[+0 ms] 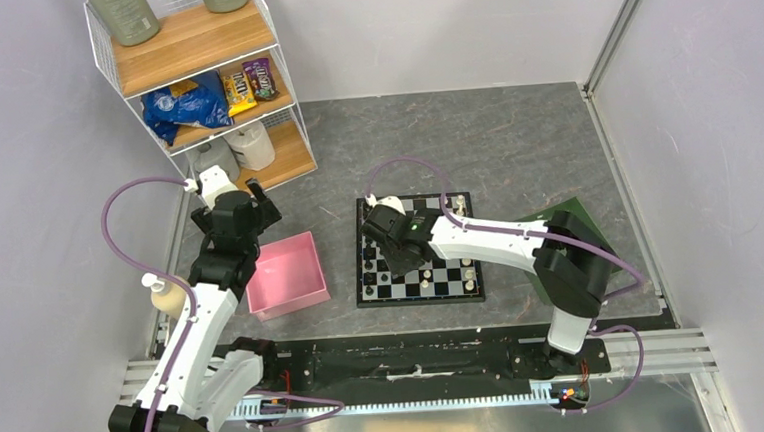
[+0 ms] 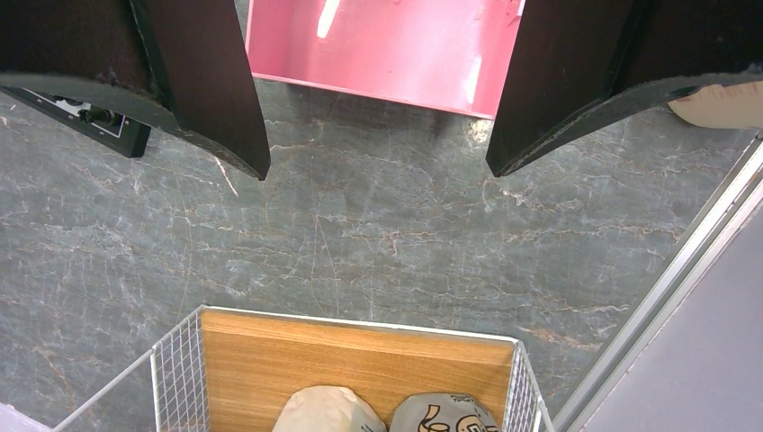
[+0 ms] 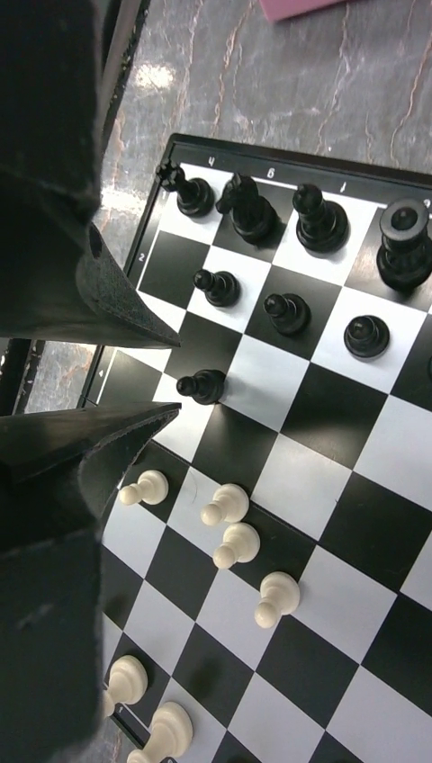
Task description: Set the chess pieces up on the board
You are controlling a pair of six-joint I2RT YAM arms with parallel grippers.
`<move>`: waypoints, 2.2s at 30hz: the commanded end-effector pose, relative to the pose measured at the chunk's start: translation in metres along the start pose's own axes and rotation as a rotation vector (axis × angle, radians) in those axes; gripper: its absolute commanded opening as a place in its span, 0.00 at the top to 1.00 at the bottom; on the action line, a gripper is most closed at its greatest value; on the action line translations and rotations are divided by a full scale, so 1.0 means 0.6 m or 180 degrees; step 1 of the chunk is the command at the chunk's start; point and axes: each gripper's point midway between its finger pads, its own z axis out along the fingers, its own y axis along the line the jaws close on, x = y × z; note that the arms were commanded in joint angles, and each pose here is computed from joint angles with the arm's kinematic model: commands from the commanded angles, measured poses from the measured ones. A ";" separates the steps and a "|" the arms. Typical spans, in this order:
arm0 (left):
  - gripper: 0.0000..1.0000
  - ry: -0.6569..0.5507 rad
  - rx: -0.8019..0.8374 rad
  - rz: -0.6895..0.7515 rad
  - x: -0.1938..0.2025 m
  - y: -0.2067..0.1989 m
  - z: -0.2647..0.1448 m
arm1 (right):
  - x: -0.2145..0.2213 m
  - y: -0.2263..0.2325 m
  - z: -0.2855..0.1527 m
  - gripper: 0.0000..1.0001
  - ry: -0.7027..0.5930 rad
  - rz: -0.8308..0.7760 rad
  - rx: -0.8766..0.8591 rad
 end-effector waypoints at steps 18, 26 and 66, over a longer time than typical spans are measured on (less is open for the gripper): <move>0.00 -0.0084 -0.0031 0.0032 -0.011 0.005 -0.001 | 0.000 -0.006 0.021 0.82 0.0109 -0.0011 0.0025; 0.00 -0.0090 -0.0023 0.0032 -0.014 0.003 0.001 | 0.000 0.007 -0.005 0.89 0.0097 -0.0108 -0.0197; 0.00 -0.0066 -0.0047 0.0055 -0.006 0.005 0.004 | 0.040 0.094 0.011 0.80 0.0106 -0.0283 -0.0444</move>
